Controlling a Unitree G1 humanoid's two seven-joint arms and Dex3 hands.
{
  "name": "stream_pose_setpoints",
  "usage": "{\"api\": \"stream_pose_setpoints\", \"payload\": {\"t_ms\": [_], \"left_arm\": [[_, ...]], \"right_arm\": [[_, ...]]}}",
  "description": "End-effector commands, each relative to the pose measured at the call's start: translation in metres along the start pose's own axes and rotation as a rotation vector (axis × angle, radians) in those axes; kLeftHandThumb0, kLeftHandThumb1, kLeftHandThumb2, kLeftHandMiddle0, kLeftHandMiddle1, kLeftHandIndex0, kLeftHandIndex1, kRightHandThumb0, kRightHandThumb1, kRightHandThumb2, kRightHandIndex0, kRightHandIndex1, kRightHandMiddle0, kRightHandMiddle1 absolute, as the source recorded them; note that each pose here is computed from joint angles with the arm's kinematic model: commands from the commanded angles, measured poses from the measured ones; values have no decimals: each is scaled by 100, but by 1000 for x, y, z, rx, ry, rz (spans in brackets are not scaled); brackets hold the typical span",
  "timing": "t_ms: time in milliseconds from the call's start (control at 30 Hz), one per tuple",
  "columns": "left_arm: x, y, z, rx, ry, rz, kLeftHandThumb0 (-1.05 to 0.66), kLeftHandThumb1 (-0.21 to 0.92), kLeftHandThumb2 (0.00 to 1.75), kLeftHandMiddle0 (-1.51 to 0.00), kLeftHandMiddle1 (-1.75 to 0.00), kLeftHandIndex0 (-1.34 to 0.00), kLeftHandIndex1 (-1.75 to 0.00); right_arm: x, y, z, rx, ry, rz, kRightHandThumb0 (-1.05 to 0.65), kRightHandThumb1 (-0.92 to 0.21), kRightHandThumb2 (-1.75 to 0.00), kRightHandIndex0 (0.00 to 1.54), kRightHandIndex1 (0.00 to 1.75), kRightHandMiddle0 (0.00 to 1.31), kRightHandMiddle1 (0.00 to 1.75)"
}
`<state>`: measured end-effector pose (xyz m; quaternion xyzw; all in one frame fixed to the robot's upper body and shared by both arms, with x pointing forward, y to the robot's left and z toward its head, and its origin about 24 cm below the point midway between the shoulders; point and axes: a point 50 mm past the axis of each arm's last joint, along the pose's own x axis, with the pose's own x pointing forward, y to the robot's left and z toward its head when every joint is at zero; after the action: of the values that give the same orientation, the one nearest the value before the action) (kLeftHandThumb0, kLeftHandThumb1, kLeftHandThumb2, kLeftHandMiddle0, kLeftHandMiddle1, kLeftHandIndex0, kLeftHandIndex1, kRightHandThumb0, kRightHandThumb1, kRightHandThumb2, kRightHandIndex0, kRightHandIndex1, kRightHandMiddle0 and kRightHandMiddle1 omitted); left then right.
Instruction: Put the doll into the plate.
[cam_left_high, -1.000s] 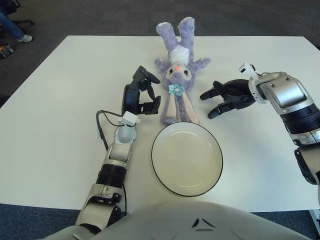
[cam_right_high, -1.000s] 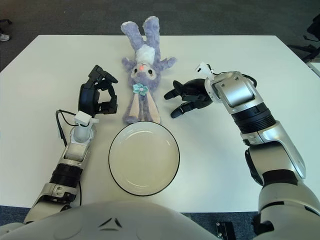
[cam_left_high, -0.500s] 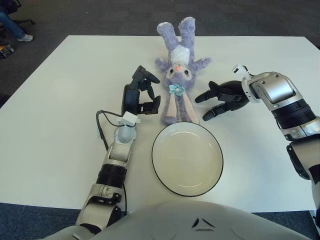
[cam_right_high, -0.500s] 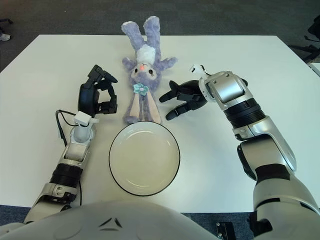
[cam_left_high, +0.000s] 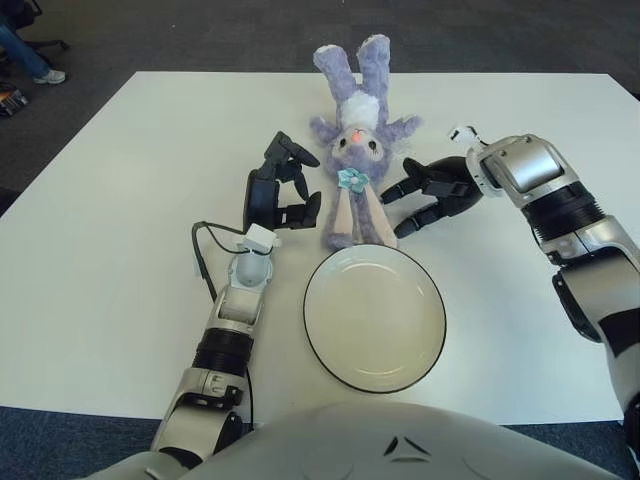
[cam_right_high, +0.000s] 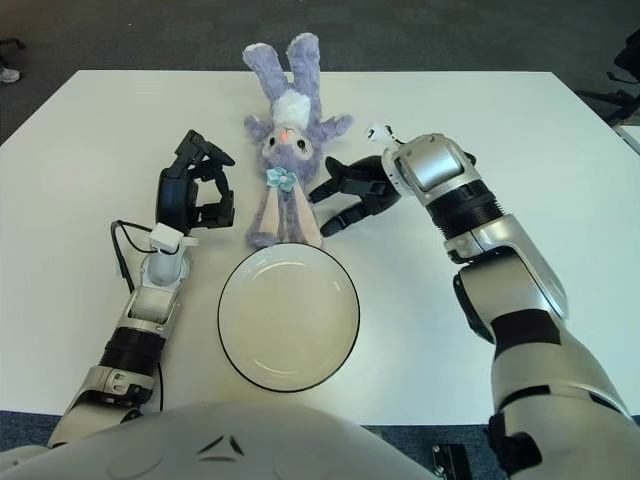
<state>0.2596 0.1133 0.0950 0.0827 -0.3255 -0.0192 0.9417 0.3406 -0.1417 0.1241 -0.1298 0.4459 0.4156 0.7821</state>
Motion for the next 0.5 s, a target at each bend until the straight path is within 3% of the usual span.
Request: {"api": "stream_pose_setpoints", "payload": {"t_ms": [0,467], "left_arm": [[-34,-1,-20,11,156,-3,-43,49,109,-114,-175,-47,-175],[-33,-2,-19,11,143,8,-42,50,108,-114,-175,-47,-175]], "right_arm": [[6,-1,-5,56,12,6,-99,-92,-97,37,68,0,90],[15,-1,-2,41,-3,37,-97,-92,-105,40,70,0,83]]}}
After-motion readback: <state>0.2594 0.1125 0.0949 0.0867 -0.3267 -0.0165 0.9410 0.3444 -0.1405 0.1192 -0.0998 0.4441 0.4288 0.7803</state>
